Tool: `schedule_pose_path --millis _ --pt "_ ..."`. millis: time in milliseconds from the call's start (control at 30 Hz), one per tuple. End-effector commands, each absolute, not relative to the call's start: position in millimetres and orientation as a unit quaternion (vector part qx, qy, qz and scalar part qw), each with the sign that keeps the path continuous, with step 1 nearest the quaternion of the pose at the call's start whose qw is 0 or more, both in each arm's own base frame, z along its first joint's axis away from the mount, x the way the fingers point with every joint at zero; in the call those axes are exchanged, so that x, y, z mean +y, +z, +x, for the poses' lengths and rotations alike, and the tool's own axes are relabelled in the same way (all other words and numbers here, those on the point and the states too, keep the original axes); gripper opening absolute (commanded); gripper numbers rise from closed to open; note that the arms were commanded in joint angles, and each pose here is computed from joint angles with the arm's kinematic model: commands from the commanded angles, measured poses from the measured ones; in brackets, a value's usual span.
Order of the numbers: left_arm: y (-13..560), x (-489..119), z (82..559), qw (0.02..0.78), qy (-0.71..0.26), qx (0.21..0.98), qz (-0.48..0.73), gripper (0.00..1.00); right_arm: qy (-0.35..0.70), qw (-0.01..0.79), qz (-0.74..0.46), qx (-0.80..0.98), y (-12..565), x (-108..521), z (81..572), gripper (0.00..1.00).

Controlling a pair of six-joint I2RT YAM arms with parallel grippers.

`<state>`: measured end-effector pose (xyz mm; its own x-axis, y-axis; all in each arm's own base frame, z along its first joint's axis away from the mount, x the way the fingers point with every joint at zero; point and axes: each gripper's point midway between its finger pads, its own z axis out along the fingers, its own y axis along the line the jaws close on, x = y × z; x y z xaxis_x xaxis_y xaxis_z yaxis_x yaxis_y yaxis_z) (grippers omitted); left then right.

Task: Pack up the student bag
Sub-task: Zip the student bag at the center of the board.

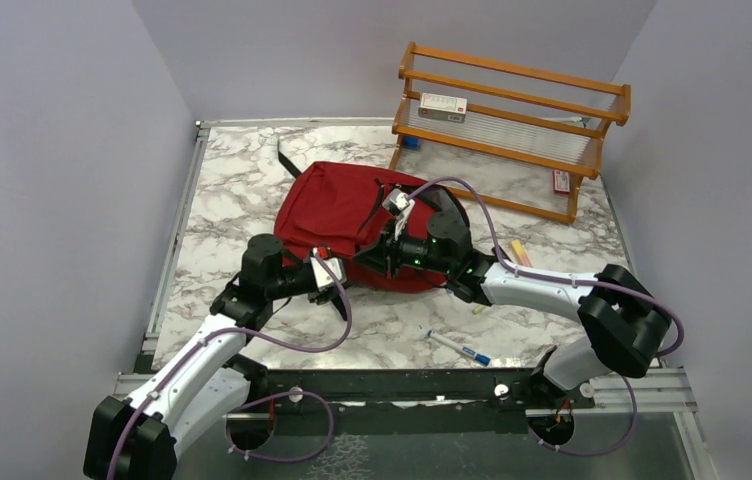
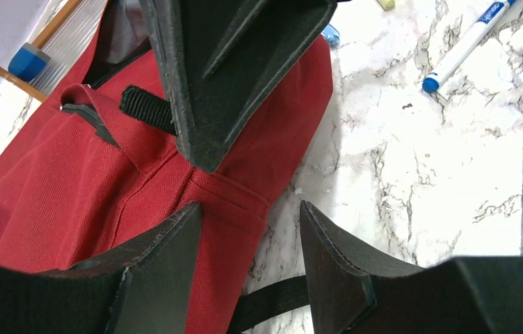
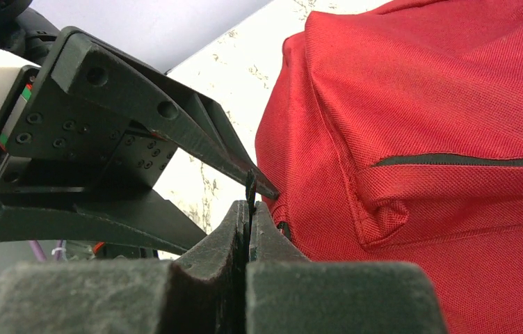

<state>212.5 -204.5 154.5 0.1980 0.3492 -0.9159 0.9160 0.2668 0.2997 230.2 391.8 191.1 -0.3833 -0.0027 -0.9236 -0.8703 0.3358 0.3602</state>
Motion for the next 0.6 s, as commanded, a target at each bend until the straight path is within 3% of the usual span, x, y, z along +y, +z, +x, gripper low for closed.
schedule_pose_path --millis 0,567 --pt "170 -213 223 0.565 -0.229 0.541 0.579 0.55 0.513 0.457 -0.329 0.648 218 393 217 0.01" --pt "181 -215 238 0.601 -0.194 0.518 0.576 0.53 0.532 0.432 -0.329 0.649 213 393 207 0.01"
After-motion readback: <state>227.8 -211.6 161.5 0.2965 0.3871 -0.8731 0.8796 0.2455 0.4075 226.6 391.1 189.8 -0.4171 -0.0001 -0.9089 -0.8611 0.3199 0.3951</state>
